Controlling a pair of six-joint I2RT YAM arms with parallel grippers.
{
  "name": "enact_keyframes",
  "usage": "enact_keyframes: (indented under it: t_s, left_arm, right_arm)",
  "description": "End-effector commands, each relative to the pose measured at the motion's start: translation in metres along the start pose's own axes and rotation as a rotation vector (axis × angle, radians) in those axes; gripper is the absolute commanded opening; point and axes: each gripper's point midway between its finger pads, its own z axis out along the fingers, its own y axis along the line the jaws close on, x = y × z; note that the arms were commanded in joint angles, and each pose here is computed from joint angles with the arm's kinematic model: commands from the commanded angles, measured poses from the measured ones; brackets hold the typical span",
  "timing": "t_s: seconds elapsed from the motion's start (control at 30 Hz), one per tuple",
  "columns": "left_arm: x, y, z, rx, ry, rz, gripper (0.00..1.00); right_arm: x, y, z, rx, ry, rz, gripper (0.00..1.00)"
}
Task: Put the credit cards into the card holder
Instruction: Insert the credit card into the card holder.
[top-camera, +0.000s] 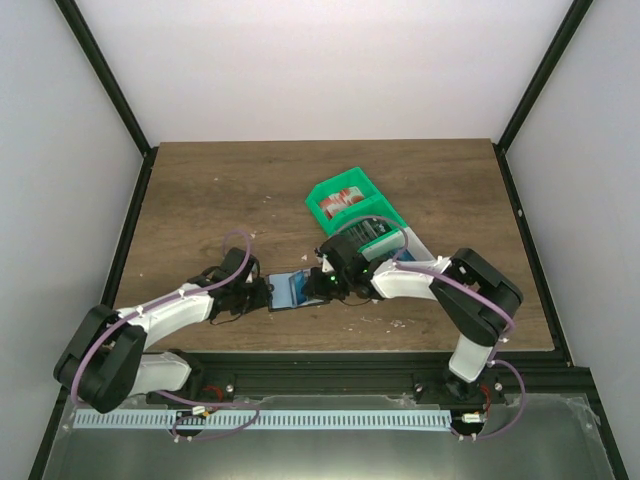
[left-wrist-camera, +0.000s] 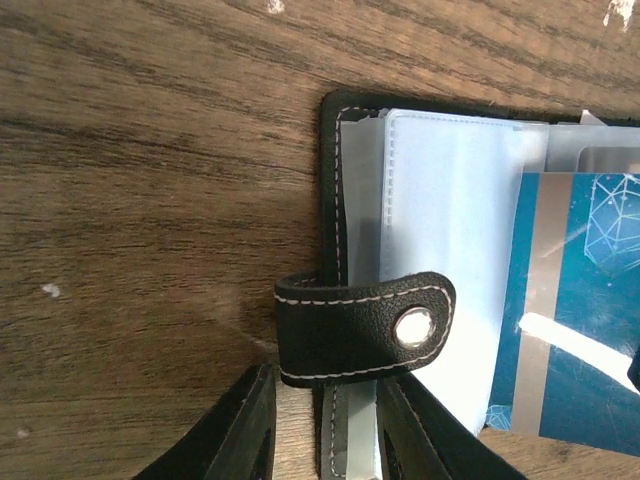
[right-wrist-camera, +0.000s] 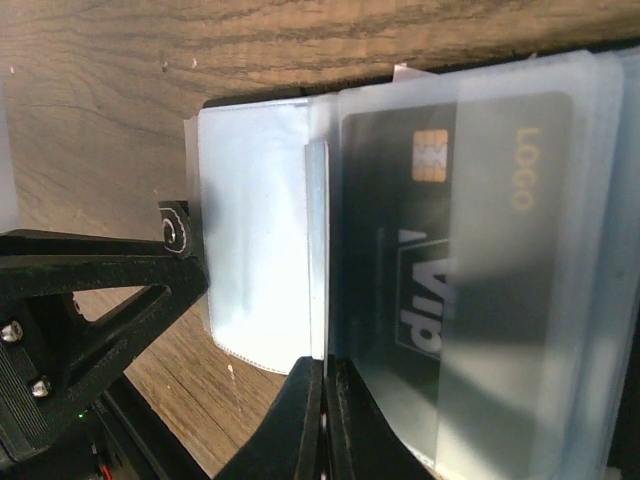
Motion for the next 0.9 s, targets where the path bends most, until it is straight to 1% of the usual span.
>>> enact_keyframes:
  t_s: [0.0, 0.17, 0.37, 0.57, 0.87]
  left_arm:
    - [0.016, 0.019, 0.008, -0.058, 0.055, -0.018, 0.31]
    - [0.016, 0.020, 0.009, -0.063, 0.057, -0.018, 0.31]
    - [0.018, 0.022, 0.010, -0.073, 0.062, -0.016, 0.26]
    - [0.018, 0.024, 0.011, -0.080, 0.063, -0.012, 0.22]
    - [0.020, 0.025, 0.011, -0.081, 0.066, -0.013, 0.22]
  right_arm:
    - [-0.008, 0.001, 0.006, -0.012, -0.019, -0.008, 0.01]
    - [-0.011, 0.005, 0.007, -0.045, -0.030, -0.019, 0.00]
    - [0.000, 0.007, 0.017, -0.100, 0.027, -0.024, 0.01]
    - [0.002, 0.013, 0.017, -0.138, 0.056, -0.027, 0.00]
    - [0.001, 0.015, 0.023, -0.147, 0.054, -0.036, 0.00]
